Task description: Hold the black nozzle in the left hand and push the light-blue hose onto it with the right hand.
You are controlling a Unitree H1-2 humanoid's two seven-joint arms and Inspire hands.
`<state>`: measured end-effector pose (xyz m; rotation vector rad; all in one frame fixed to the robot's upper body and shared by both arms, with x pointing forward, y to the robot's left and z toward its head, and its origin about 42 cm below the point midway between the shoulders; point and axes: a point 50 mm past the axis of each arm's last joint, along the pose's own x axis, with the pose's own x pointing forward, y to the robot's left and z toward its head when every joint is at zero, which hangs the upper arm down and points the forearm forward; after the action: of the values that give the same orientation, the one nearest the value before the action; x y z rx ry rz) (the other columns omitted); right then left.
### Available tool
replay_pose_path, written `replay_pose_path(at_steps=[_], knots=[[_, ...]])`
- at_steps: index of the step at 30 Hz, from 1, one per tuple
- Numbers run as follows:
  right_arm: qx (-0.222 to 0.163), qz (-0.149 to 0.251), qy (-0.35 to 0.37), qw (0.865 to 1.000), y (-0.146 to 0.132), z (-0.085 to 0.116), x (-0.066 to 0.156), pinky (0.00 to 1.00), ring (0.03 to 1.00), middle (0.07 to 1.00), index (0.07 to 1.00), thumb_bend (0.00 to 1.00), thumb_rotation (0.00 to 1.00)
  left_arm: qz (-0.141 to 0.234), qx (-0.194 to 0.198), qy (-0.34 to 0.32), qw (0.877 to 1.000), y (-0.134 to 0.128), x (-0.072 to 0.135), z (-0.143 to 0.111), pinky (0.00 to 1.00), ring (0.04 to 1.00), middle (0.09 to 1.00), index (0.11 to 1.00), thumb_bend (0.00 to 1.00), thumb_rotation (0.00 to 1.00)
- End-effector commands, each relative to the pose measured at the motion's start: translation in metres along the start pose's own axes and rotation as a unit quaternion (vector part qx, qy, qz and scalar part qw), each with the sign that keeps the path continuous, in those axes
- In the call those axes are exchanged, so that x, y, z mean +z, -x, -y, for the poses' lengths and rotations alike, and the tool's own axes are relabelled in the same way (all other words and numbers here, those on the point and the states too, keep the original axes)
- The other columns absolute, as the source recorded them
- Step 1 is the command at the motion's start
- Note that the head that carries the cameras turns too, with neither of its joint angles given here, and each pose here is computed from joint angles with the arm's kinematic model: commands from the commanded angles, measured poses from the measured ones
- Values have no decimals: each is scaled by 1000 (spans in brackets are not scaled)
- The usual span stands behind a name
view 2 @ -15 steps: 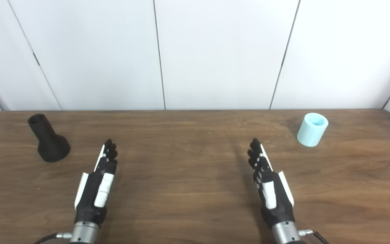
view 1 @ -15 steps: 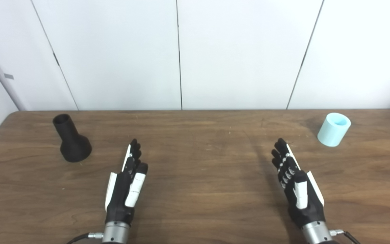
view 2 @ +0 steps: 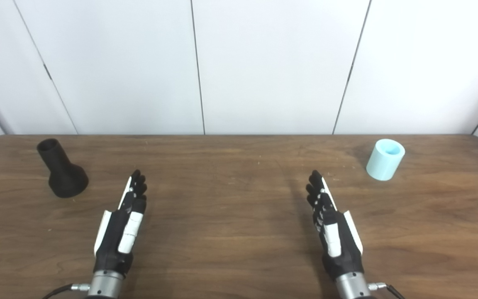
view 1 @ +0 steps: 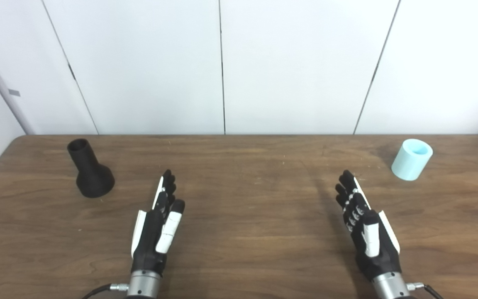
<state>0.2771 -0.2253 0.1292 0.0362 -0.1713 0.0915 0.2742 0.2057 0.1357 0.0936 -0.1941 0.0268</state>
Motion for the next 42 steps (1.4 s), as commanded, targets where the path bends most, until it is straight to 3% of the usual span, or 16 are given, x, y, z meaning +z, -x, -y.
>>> replay_pose_path(at_steps=[1, 12, 15, 23, 29, 37, 39, 42], knots=[[0, 14, -2, 1000, 1, -2, 6, 1000, 1000, 1000, 1000, 736, 1000, 39, -3, 5, 999, -9, 16, 1, 1000, 1000, 1000, 1000, 837, 898], [-1, 12, -1, 1000, 5, 12, -5, 997, 1000, 1000, 1000, 737, 998, 38, -5, 14, 999, -5, 10, 13, 1000, 1000, 1000, 1000, 817, 879], [1, 8, -3, 1000, 8, 25, -13, 997, 1000, 1000, 1000, 724, 1000, 37, -2, 12, 999, -4, 5, 26, 1000, 1000, 1000, 1000, 827, 877], [1, 5, -8, 1000, 14, 50, -34, 993, 1000, 1000, 1000, 731, 998, 31, 27, 11, 999, -2, -9, 48, 1000, 1000, 1000, 1000, 857, 837], [0, 4, -10, 1000, 16, 54, -42, 983, 1000, 1000, 1000, 731, 996, 22, 38, 15, 999, 1, -16, 52, 1000, 1000, 1000, 1000, 890, 794], [-1, 4, -15, 1000, 19, 50, -46, 977, 1000, 1000, 1000, 738, 988, 25, 50, 8, 998, 0, -19, 41, 1000, 1000, 1000, 1000, 921, 785], [-2, 4, -17, 1000, 20, 48, -47, 969, 1000, 1000, 1000, 741, 982, 45, 78, -17, 996, -4, -15, 23, 1000, 1000, 1000, 1000, 923, 761], [-4, 4, -18, 1000, 21, 46, -49, 957, 1000, 1000, 1000, 746, 974, 76, 131, -66, 986, -12, -16, 0, 1000, 977, 1000, 1000, 834, 670]])
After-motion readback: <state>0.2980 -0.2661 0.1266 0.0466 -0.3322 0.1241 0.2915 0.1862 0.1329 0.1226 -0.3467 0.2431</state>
